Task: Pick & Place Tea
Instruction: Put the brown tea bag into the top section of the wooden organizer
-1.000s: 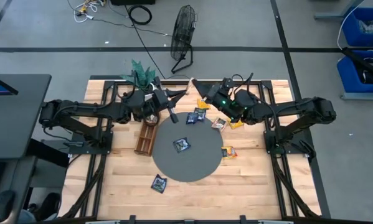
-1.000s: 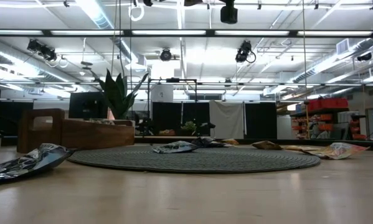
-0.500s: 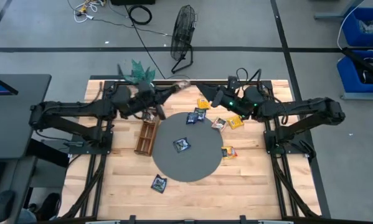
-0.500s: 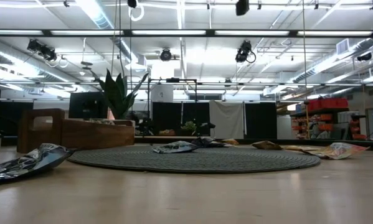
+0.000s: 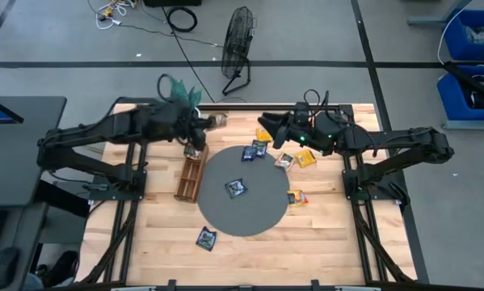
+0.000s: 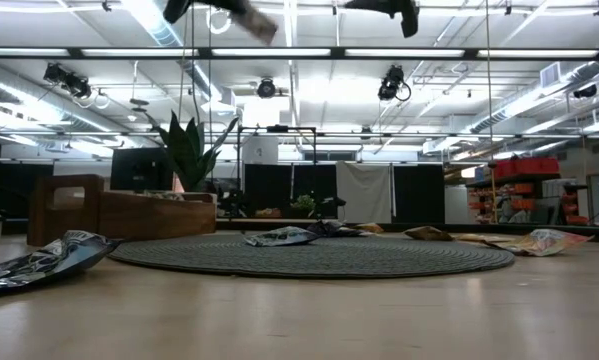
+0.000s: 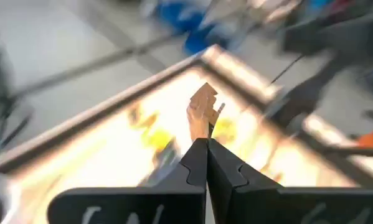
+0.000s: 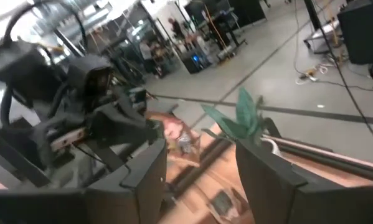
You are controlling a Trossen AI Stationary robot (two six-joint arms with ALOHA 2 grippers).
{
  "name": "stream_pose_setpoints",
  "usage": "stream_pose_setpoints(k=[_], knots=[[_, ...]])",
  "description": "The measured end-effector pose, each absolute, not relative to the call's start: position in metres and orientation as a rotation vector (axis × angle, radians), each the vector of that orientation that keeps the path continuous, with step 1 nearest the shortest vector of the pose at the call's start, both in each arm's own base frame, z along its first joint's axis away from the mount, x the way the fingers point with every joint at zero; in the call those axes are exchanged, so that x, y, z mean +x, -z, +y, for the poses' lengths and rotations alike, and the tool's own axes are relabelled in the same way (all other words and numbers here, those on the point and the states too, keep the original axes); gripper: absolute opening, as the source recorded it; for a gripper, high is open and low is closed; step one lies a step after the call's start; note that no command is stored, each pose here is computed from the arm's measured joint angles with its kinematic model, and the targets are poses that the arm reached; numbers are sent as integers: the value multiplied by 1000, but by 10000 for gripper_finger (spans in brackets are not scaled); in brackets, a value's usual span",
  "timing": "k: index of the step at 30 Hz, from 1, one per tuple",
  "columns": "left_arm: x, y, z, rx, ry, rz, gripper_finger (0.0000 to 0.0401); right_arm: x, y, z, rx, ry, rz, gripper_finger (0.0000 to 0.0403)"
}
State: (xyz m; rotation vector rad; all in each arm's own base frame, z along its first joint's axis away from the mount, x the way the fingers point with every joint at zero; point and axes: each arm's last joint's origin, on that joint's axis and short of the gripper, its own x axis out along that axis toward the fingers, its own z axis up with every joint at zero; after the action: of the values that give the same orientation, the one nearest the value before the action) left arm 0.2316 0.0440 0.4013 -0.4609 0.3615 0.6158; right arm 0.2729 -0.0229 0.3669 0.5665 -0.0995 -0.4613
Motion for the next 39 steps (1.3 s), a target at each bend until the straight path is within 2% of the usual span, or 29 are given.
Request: stream_pose_setpoints(k=[9,25,35,39], knots=[[249,-365,55,-666,-750,731,1,272,-358,-23,498,489,5,197],[286,-287,75,-540,-928,1183,1,271,-348,-22,480,487,110,197],[273,-264,73,-641,-976,1177,1,271,-348,-22,476,489,117,197],[264,-258,68,-740,-960,1061,1,271,-348,-22,475,489,118,197]])
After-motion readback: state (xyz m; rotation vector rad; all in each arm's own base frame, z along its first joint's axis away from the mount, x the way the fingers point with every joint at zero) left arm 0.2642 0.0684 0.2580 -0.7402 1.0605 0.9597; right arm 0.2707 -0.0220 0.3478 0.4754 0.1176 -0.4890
